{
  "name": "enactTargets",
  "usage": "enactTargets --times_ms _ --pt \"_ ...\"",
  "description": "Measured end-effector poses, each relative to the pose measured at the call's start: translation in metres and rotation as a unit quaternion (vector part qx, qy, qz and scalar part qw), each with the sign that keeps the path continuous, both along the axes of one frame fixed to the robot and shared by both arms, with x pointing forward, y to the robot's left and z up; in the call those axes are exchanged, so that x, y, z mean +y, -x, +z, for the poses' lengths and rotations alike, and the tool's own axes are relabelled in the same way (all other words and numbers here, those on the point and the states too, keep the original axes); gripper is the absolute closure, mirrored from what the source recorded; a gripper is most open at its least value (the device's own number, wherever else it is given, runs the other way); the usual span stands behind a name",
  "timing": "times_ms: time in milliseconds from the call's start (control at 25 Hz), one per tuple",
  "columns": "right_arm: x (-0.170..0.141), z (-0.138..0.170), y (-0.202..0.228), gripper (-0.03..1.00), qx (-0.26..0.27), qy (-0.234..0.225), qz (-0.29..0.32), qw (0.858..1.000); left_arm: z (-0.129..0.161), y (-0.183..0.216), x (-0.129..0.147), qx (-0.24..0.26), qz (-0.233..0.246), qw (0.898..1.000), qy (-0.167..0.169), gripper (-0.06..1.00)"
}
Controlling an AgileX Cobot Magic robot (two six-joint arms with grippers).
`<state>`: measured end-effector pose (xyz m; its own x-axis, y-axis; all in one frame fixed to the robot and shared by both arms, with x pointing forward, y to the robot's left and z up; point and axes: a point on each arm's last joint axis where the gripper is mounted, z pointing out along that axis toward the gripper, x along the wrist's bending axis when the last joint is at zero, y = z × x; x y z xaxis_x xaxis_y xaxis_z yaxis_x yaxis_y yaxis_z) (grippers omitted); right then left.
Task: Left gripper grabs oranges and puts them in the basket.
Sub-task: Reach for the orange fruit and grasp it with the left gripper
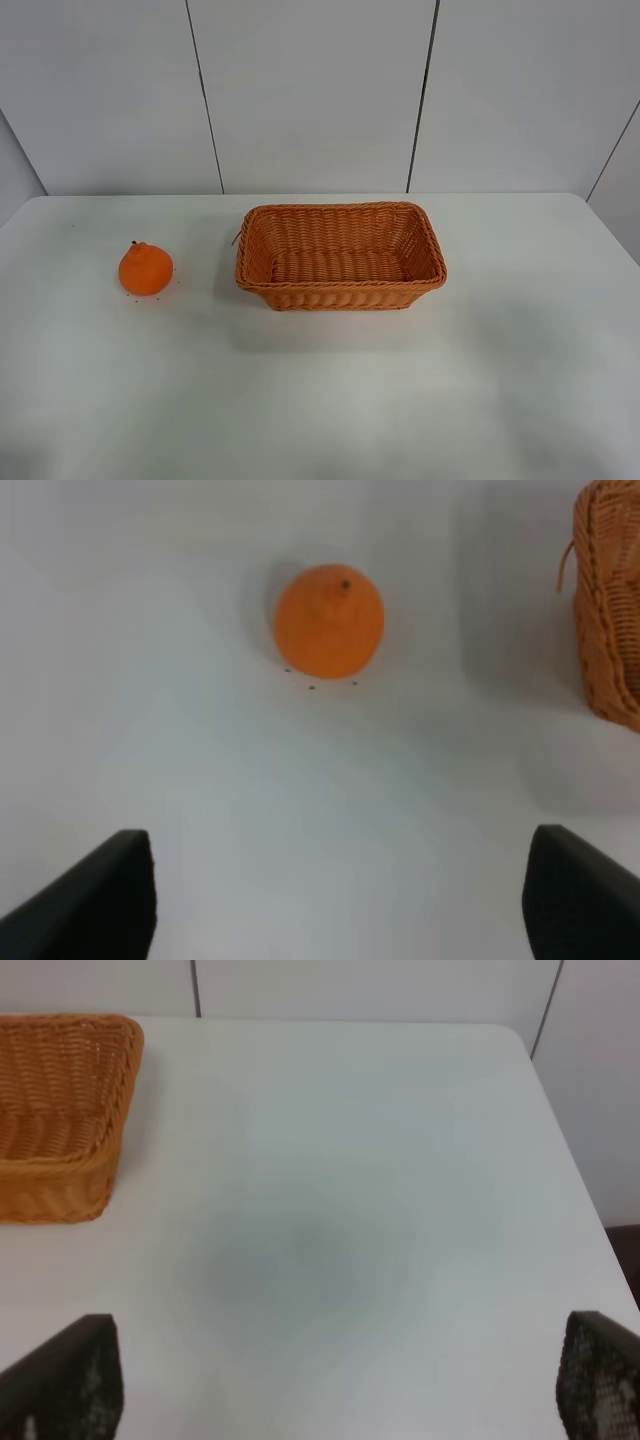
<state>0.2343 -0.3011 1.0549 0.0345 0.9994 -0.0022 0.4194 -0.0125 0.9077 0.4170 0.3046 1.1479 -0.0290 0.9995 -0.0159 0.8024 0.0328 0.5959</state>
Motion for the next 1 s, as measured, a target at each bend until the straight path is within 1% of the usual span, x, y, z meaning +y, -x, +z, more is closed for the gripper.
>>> enactTargets --times_ms 120,280,320,520,720,840,1000 --pt "0.000 0.000 0.000 0.27 0.000 0.000 0.000 1.000 -0.003 -0.046 0.000 0.046 -0.003 0.999 0.007 0.09" --pt "0.000 0.000 0.000 0.27 0.000 0.000 0.000 1.000 -0.017 -0.103 0.001 0.099 -0.015 0.995 0.002 0.09" --pt "0.000 0.000 0.000 0.27 0.000 0.000 0.000 1.000 -0.019 -0.115 0.001 0.105 -0.017 0.994 0.001 0.09" --pt "0.000 0.000 0.000 0.27 0.000 0.000 0.000 1.000 -0.046 -0.174 0.002 0.143 -0.019 0.990 0.003 0.09" --pt "0.000 0.000 0.000 0.27 0.000 0.000 0.000 1.000 -0.079 -0.212 0.003 0.174 -0.019 0.985 0.008 0.09" --pt "0.000 0.000 0.000 0.27 0.000 0.000 0.000 1.000 -0.101 -0.224 0.002 0.198 -0.019 0.980 0.017 0.09" --pt "0.000 0.000 0.000 0.27 0.000 0.000 0.000 1.000 -0.134 -0.236 -0.002 0.235 -0.025 0.971 0.017 0.10"
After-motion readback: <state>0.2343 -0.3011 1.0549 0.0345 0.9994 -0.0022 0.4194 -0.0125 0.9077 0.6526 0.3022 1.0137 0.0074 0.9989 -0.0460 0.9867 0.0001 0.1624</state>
